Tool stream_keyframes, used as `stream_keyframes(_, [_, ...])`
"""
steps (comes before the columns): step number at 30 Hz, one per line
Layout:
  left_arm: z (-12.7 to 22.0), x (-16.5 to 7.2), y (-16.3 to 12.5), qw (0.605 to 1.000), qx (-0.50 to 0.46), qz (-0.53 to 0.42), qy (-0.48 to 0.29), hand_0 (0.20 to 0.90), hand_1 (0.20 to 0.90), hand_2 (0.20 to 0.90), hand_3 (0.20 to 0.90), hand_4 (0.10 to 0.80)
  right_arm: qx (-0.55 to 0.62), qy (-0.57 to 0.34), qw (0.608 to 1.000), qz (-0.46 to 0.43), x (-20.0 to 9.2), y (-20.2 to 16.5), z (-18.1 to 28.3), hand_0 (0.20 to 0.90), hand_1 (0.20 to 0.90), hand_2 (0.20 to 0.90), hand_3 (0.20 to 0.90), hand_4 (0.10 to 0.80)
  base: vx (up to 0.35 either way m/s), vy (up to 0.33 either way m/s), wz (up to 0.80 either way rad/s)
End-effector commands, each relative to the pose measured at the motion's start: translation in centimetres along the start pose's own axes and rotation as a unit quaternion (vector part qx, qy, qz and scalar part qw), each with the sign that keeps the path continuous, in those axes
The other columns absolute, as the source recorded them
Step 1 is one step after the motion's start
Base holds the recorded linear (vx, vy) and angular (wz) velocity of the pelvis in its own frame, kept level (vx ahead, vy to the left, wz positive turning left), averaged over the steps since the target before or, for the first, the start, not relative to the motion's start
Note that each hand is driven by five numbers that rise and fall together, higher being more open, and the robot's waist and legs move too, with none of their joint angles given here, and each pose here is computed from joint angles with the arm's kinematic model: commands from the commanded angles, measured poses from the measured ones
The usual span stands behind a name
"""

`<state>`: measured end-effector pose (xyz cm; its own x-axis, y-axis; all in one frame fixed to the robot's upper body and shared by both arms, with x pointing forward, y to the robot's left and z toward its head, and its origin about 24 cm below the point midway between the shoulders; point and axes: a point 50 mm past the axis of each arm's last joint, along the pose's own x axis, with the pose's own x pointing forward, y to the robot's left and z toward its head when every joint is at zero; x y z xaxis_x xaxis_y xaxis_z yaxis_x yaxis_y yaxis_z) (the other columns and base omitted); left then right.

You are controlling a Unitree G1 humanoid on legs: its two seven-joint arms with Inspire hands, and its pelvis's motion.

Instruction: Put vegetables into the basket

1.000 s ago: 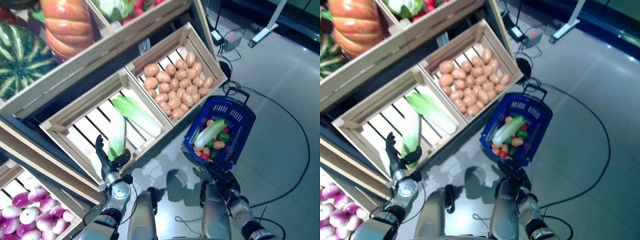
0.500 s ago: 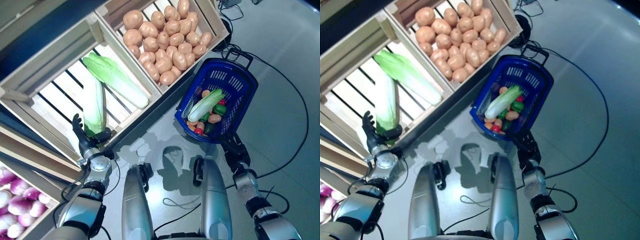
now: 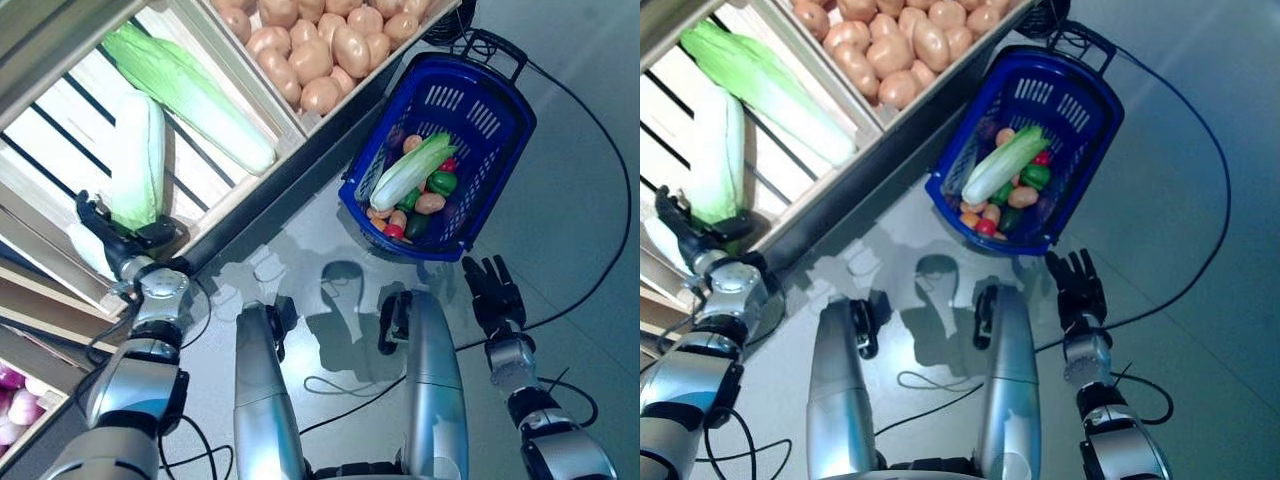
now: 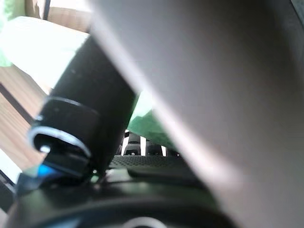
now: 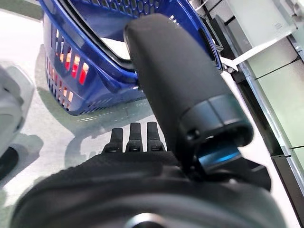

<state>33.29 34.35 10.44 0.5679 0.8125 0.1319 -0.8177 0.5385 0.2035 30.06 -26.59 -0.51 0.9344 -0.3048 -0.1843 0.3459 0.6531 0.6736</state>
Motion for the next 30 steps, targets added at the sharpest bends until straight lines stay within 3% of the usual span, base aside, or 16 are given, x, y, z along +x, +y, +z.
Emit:
stream_keyframes(1, [-0.8, 2.1, 2.8, 0.996, 0.053, -0.020, 0.066, 0.900, 0.900, 0.900, 0.900, 0.800, 0.021, -0.070, 0.997, -0.005, -0.8, -1.8, 2.9, 0.900, 0.900, 0.900, 0.900, 0.800, 0.017, -0.019, -0.19])
stream_keyframes(2, [-0.8, 2.3, 3.1, 0.996, 0.056, -0.019, 0.067, 0.900, 0.900, 0.900, 0.900, 0.800, 0.021, -0.070, 0.997, -0.004, -0.8, -1.9, 2.9, 0.900, 0.900, 0.900, 0.900, 0.800, 0.011, -0.017, -0.23])
stream_keyframes(3, [-0.7, 2.4, 3.3, 0.996, 0.057, -0.016, 0.066, 0.639, 0.639, 0.639, 0.639, 0.626, 0.020, -0.070, 0.997, -0.003, -0.8, -1.9, 2.9, 0.900, 0.900, 0.900, 0.900, 0.800, 0.005, -0.014, -0.20])
stream_keyframes(4, [-0.6, 2.5, 3.4, 0.996, 0.051, -0.021, 0.064, 0.300, 0.300, 0.300, 0.300, 0.400, 0.020, -0.070, 0.997, -0.002, -0.8, -1.9, 2.9, 0.900, 0.900, 0.900, 0.900, 0.800, 0.001, -0.009, 0.26])
stream_keyframes(21, [-3.2, 1.3, 4.2, 0.996, 0.009, -0.042, 0.077, 0.300, 0.300, 0.300, 0.300, 0.400, 0.009, -0.070, 0.998, 0.004, -1.3, -1.8, 2.9, 0.900, 0.900, 0.900, 0.900, 0.800, 0.030, 0.009, 0.01])
stream_keyframes(30, [-7.5, -2.4, 4.0, 0.993, -0.037, -0.055, 0.093, 0.300, 0.300, 0.300, 0.300, 0.400, 0.002, -0.044, 0.999, 0.003, -3.5, -2.5, -0.4, 0.900, 0.900, 0.900, 0.900, 0.800, 0.094, -0.012, 0.02])
